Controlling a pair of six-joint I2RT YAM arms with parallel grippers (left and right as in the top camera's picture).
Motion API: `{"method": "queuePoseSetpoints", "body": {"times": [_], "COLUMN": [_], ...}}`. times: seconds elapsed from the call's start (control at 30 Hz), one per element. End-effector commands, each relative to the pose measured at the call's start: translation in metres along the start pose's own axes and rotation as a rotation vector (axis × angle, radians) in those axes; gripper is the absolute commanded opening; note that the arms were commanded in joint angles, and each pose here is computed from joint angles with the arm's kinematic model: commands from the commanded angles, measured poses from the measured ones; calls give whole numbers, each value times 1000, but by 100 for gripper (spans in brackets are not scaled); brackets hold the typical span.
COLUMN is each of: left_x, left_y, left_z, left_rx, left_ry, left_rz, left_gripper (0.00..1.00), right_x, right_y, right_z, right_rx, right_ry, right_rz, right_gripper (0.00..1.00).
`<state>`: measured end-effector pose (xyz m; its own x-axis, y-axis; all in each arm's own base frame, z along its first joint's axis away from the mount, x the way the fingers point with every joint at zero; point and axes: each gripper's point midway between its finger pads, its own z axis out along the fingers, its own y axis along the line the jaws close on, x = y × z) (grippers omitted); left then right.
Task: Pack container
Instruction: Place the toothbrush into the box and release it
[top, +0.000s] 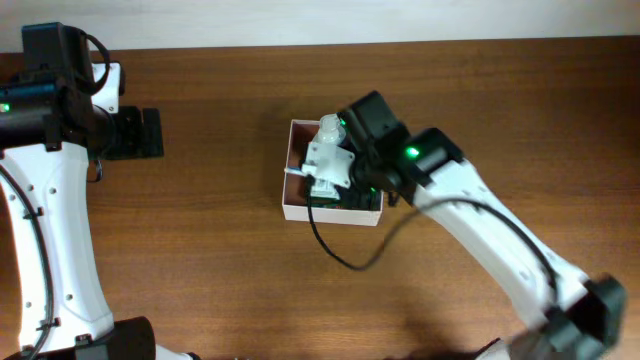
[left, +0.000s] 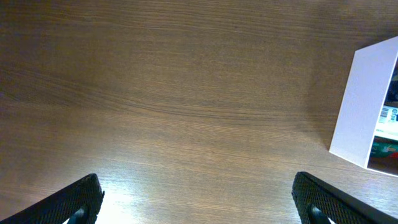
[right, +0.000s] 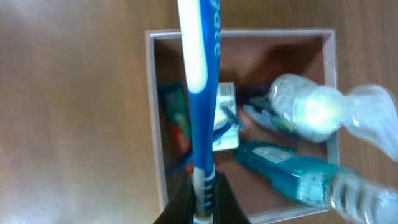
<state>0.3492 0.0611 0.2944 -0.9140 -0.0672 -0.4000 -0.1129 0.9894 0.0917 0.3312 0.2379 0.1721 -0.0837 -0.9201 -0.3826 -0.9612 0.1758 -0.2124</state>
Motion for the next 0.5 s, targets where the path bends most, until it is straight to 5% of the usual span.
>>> {"method": "queuePoseSetpoints", "body": {"times": [0.0,0.1,0.13,0.17,0.2,0.23,0.47], "left_x": [-1,-1,-1,-1,-1,-1,-1], "left_y": [1,1,1,1,1,1,1], "left_z": [-10,-10,-10,-10,-10,-10,-10], "left_rx": [5,5,5,5,4,4,5], "left_ry": [-29,-29,-29,-29,-29,-29,-29], "left_rz": [-15,-15,-15,-15,-15,-15,-15], "left_gripper": [99,99,99,99,99,99,99], "right_x": [15,21,21,20,18,10,-21], "right_y": [-13,-14,-13,-14,-16,-23,-42], "right_z": [28,48,49,49,48,39,-28], "right_rx": [-13,-42,-44,-41,-31,3,105], "right_ry": [47,71,71,69,62,36,-75], "right_rz": [-64,-55,-55,-48,-29,30,273], "right_gripper": [4,5,17,31,78,99,99]}}
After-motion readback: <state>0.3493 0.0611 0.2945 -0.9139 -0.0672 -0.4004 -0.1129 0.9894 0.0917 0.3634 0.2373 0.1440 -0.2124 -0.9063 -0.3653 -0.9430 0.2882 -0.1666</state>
